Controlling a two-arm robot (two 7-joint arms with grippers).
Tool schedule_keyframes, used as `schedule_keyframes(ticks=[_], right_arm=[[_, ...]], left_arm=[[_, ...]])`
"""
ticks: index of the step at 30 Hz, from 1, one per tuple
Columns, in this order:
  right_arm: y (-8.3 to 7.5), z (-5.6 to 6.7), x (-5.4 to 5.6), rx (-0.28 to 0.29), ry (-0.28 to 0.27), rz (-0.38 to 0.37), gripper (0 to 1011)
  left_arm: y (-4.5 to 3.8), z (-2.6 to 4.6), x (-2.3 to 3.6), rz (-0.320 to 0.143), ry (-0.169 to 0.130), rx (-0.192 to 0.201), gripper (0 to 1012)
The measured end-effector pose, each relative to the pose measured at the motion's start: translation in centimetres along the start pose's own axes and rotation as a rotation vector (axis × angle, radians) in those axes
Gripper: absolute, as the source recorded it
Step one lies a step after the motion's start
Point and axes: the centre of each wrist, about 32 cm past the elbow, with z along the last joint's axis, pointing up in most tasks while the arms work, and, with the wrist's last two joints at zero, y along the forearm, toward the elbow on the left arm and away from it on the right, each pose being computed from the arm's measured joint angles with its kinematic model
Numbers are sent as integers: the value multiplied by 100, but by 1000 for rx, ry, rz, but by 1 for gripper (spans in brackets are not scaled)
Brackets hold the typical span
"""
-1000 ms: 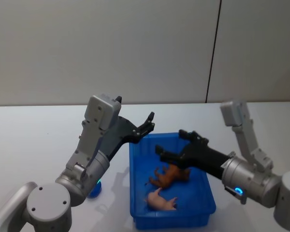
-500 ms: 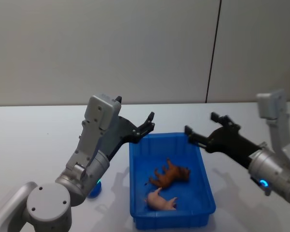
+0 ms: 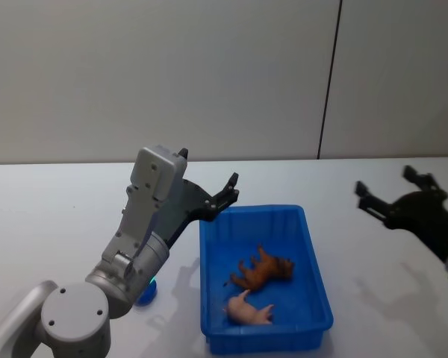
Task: Pick up the two dolls from the table and place them into the box.
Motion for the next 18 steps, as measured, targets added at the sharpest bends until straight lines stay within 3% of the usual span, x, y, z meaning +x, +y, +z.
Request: schedule_keyframes(ticks=[7, 18], right_arm=[[-212, -27, 123, 10, -20, -113, 1001], [-538, -78, 307, 23, -50, -282, 1001]], left_arm=[[38, 4, 19, 0, 4, 20, 1002], [281, 19, 79, 31, 45, 119, 1002]])
